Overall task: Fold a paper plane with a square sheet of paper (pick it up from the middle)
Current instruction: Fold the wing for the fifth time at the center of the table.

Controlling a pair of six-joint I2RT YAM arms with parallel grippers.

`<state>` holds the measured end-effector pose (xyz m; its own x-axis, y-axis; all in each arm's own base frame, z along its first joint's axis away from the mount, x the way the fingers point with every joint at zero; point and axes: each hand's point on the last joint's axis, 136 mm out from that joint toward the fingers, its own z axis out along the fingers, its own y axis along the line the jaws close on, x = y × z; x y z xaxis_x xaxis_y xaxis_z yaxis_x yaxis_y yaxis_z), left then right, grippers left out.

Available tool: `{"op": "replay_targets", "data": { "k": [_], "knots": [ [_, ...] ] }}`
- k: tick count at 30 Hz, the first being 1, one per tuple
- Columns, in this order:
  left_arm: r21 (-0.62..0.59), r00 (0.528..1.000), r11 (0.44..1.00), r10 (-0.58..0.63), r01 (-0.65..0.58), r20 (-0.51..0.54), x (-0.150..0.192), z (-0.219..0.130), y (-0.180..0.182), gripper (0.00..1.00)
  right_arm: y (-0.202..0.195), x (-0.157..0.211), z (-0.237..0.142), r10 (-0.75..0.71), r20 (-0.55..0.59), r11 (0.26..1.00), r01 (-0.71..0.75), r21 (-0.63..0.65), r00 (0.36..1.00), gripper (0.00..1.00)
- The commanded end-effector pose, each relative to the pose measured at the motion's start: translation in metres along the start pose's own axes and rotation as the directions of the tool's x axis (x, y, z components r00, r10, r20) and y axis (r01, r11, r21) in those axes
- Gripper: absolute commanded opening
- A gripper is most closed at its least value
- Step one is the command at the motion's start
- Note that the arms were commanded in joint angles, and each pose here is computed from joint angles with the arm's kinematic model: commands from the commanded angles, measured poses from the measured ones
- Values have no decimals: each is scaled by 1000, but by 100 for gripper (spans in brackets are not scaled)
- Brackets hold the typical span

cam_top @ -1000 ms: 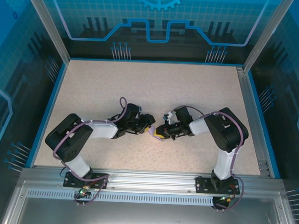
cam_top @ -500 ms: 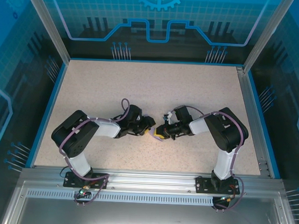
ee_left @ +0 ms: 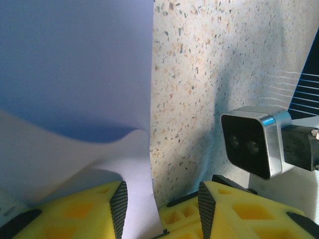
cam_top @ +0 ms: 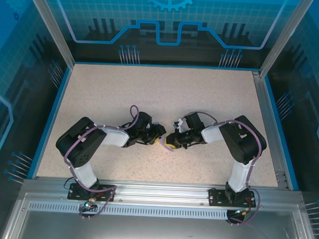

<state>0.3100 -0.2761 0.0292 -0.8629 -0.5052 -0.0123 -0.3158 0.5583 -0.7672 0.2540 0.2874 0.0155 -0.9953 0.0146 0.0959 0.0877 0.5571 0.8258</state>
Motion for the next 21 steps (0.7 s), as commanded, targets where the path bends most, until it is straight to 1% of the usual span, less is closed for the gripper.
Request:
{"op": "replay_targets", "data": {
  "k": [1, 6, 13, 16, 19, 21],
  "knots": [
    [-115, 1000, 993, -15, 14, -11, 6, 6, 33, 47, -37, 28, -2, 97, -48, 986, -90, 140, 994, 9],
    [-121, 1000, 992, -18, 16, -16, 7, 7, 36, 46, -34, 33, -6, 78, -59, 989, -70, 131, 995, 10],
    [-119, 1000, 993, -15, 12, -18, 7, 7, 35, 46, -34, 41, -13, 62, -60, 989, -53, 141, 996, 14],
    [-119, 1000, 993, -14, 11, -24, 8, 7, 34, 46, -33, 43, -15, 58, -58, 989, -49, 143, 997, 14],
    [-118, 1000, 993, -13, 9, -26, 8, 7, 34, 46, -32, 45, -16, 55, -65, 989, -46, 140, 996, 13],
    [-119, 1000, 993, -13, 10, -26, 8, 6, 33, 46, -36, 47, -16, 57, -67, 987, -46, 153, 996, 9]
  ]
}}
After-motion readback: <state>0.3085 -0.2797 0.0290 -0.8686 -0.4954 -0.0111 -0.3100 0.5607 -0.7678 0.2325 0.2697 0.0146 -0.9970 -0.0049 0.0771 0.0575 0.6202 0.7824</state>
